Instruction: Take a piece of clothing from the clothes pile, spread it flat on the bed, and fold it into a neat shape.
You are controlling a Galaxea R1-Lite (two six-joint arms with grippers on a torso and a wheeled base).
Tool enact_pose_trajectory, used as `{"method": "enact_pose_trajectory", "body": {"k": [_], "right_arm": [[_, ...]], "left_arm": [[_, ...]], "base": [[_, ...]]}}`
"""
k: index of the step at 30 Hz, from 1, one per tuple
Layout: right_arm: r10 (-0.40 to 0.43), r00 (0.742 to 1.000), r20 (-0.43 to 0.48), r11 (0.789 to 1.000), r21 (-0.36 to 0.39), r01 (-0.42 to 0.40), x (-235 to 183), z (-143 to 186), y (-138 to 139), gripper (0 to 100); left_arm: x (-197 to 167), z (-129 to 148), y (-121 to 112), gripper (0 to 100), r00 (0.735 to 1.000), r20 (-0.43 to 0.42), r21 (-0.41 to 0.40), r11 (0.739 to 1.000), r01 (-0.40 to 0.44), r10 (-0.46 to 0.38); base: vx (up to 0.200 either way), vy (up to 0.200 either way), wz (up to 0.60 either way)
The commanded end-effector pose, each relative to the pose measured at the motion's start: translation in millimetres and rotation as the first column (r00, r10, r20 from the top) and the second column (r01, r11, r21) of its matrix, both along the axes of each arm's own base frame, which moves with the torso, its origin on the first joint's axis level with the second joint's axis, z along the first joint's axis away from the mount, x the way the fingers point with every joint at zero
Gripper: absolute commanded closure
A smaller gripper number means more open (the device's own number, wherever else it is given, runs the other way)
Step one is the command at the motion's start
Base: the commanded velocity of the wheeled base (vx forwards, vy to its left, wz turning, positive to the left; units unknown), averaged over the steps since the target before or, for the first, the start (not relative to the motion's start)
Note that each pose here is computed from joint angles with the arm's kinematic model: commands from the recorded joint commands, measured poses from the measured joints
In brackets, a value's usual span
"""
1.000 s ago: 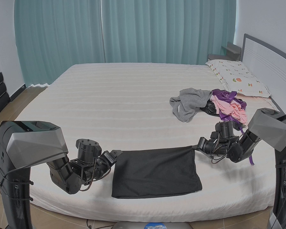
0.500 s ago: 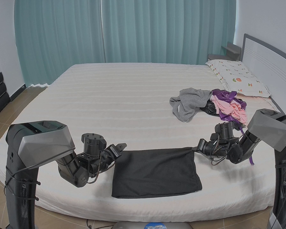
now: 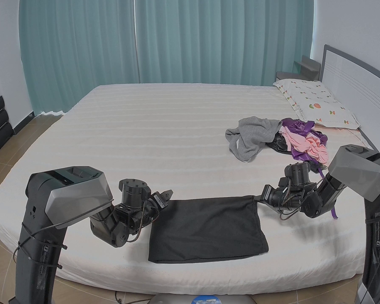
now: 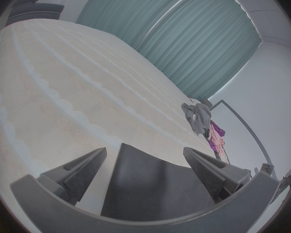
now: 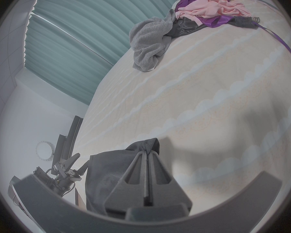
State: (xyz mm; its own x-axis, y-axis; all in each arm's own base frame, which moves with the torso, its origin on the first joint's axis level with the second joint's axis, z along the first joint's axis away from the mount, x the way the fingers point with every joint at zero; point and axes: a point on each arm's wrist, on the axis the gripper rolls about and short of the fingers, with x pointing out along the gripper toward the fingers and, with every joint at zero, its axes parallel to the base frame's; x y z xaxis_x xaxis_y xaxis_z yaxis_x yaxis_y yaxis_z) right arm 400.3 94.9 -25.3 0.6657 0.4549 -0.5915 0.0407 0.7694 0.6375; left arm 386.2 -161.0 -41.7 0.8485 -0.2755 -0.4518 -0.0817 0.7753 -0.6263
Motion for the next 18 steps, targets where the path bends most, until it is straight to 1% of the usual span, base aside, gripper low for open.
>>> {"method": "enact_pose_trajectory", "body": {"k": [1, 4, 5, 11, 15, 18], "right_arm": [[0.002, 1.000, 0.002, 1.000, 0.001, -0.002, -0.1, 0.6, 0.6, 100], [0.002, 1.000, 0.002, 1.000, 0.001, -0.002, -0.1, 0.6, 0.6, 100], [0.002, 1.000, 0.002, 1.000, 0.001, -0.002, -0.1, 0.6, 0.6, 100], [0.001, 1.000, 0.003, 1.000, 0.000, -0.001, 0.0, 0.7, 0.6, 100], [0.001, 1.000, 0.008, 1.000, 0.001, -0.001, 1.0, 1.6, 0.8, 100], [-0.004, 1.000, 0.014, 1.000, 0.002, 0.004, 3.2, 2.0, 0.0, 100]], "left_arm": [[2.6, -8.9, -3.9, 0, 1.000, -0.001, 0.014, 1.000, -0.015, 0.015], [2.3, -9.6, -4.4, 0, 1.000, 0.000, 0.024, 1.000, -0.008, 0.008], [2.2, -10.2, -4.4, 100, 1.000, 0.000, 0.028, 1.000, -0.008, 0.008], [2.0, -11.1, -4.9, 100, 1.000, 0.004, 0.035, 0.999, -0.007, 0.007], [3.2, -12.9, -3.7, 100, 0.999, 0.015, 0.049, 0.998, -0.046, 0.045], [6.2, -12.1, -3.4, 100, 0.996, 0.046, 0.045, 0.996, -0.083, 0.081]], "base": [[0.000, 0.000, 0.00], [0.000, 0.000, 0.00], [0.000, 0.000, 0.00], [0.000, 0.000, 0.00], [0.000, 0.000, 0.00], [0.000, 0.000, 0.00]]}}
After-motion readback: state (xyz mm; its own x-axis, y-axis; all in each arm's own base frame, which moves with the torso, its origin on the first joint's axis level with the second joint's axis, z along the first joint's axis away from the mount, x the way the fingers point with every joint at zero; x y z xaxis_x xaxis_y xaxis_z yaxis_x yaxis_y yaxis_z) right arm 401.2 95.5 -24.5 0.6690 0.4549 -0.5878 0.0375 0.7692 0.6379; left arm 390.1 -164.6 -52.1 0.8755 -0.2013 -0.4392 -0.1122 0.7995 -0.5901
